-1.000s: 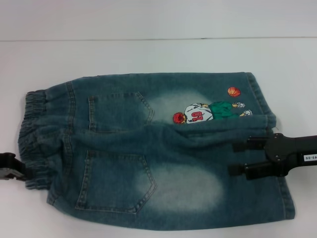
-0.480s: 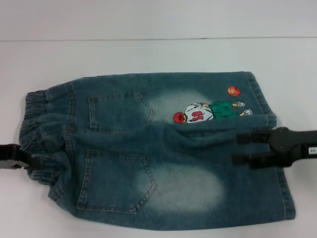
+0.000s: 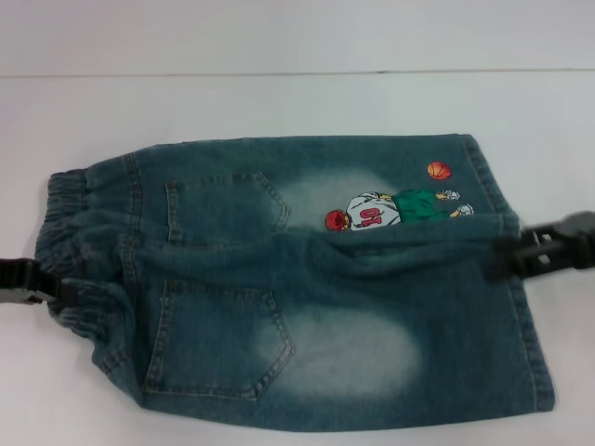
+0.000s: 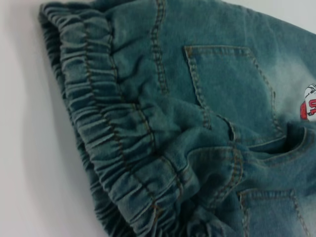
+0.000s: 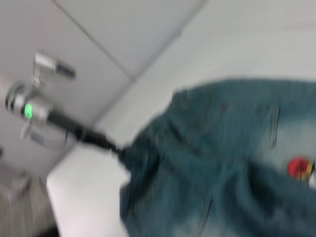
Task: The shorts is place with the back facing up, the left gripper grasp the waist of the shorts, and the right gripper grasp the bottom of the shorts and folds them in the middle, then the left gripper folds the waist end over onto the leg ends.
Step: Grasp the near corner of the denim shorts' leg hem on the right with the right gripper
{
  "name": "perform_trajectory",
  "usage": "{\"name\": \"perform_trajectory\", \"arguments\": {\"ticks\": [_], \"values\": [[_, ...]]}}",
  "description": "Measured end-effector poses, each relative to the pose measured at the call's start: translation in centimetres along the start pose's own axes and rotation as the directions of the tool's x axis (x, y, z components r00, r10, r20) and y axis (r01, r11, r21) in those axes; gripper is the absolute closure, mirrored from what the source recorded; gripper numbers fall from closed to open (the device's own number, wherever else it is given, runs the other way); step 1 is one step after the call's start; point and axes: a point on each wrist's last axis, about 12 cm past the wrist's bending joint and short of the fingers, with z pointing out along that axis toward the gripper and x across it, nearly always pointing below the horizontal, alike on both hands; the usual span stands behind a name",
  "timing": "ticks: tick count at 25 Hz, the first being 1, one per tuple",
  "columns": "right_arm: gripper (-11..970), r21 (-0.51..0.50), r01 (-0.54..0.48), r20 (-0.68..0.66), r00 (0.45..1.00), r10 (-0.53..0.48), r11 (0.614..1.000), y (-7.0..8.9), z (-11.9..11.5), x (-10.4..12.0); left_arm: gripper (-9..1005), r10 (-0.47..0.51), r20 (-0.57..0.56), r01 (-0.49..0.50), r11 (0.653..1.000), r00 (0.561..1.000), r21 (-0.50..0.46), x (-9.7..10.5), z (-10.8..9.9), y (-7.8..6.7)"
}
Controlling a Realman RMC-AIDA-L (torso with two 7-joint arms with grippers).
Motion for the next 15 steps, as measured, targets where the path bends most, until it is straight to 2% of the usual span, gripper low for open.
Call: {"name": "perform_trajectory", "arguments": {"ticks": [1,3,15], "values": [[14,0.009,0.005,-0.087,0.996,-0.004,1.0,0.6,-0.6,-0.1,950,0.001,0.001,-0.001,1.0,1.0,0.0,-0.1,0.0,0.0],[14,0.038,-0.002,-0.165,0.986,0.008,0.999,0.7,-1.0,0.2,950,0.006,0.007,-0.006,1.0,1.0,0.007,-0.3,-0.1,-0.2],[14,0.143,-0.016,-0.425,0.902,0.076,0.99,-0.3,-0.9,2.7,950,0.015,0.023,-0.015,1.0,1.0,0.023,-0.9,-0.2,-0.5]]}}
